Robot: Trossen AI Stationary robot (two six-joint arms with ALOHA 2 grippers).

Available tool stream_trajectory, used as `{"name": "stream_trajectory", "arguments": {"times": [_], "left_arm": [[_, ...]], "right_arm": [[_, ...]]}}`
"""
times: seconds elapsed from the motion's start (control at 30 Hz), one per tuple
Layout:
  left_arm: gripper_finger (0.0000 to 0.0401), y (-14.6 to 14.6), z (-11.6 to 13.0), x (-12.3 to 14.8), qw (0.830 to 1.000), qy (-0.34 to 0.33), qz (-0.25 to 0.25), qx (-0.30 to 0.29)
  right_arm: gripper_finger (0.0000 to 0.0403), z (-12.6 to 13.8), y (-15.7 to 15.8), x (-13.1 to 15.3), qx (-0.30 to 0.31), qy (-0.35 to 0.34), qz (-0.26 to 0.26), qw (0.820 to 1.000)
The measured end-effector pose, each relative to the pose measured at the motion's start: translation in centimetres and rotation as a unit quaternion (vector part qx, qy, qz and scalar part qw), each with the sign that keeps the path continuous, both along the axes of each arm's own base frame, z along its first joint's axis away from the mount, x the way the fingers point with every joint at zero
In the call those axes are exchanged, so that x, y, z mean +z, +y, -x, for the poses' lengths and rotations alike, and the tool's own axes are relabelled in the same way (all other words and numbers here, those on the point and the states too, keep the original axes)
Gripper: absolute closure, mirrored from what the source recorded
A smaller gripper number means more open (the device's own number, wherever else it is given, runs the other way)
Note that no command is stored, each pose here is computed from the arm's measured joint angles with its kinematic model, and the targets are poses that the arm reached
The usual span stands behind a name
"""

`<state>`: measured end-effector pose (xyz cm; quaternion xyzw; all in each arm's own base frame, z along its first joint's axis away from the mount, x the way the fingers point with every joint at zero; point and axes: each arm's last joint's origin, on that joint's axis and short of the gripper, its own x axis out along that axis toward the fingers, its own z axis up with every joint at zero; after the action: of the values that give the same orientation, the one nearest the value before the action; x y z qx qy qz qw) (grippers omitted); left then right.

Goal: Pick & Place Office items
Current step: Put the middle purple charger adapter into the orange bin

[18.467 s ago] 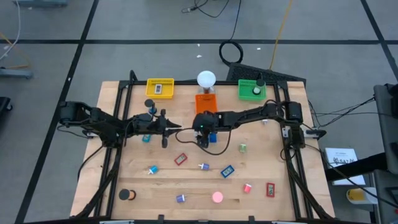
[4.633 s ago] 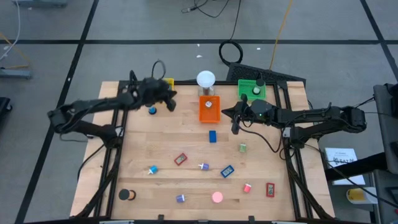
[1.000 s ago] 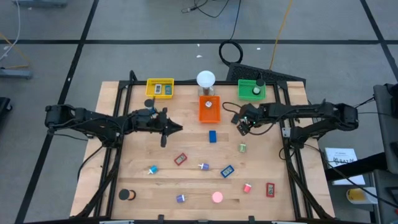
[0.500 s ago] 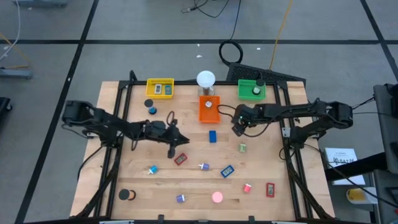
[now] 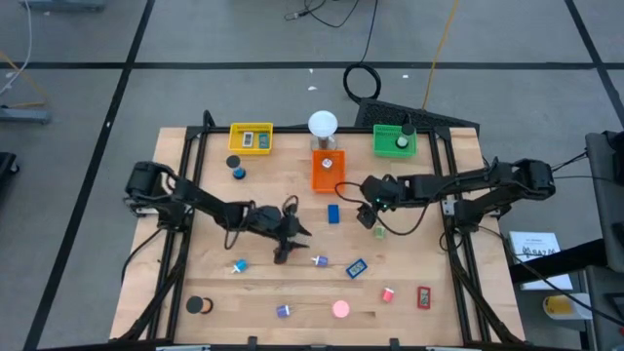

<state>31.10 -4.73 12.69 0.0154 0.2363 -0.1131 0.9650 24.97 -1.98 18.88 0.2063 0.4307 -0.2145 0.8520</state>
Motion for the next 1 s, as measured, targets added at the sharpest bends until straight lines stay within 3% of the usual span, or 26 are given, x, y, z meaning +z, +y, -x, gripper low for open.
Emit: {"name": "stream_trajectory", "arguments": {"times": [0.2,0.37,0.5,0.7,0.87,1.0], "left_arm": [[0.0149,-2.3,-2.1,-1.5,0.997,0.032,-0.047,-0.044],[0.0139,-3.2,-3.2,-2.8,0.996,0.043,-0.072,-0.029],[0.0169,-3.3,-3.8,-3.4,0.996,0.049,-0.063,-0.029],[0.0248,-3.6,-4.0,-3.4,0.996,0.049,-0.058,-0.037],[0.0300,-3.6,-4.0,-3.4,0.996,0.049,-0.058,-0.038],[0.0320,-3.5,-3.9,-3.0,0.996,0.053,-0.062,-0.039]], "right_arm": [[0.0160,-0.4,1.0,0.3,0.056,-0.015,0.026,0.998],[0.0197,-0.7,2.2,0.4,0.104,-0.023,0.047,0.993],[0.0240,-1.1,3.3,0.7,0.129,-0.047,0.080,0.987],[0.0293,-1.6,4.3,1.3,0.164,-0.085,0.101,0.978],[0.0318,-1.8,4.3,1.5,0.172,-0.098,0.110,0.974],[0.0327,-1.8,4.4,1.6,0.174,-0.102,0.113,0.973]]}}
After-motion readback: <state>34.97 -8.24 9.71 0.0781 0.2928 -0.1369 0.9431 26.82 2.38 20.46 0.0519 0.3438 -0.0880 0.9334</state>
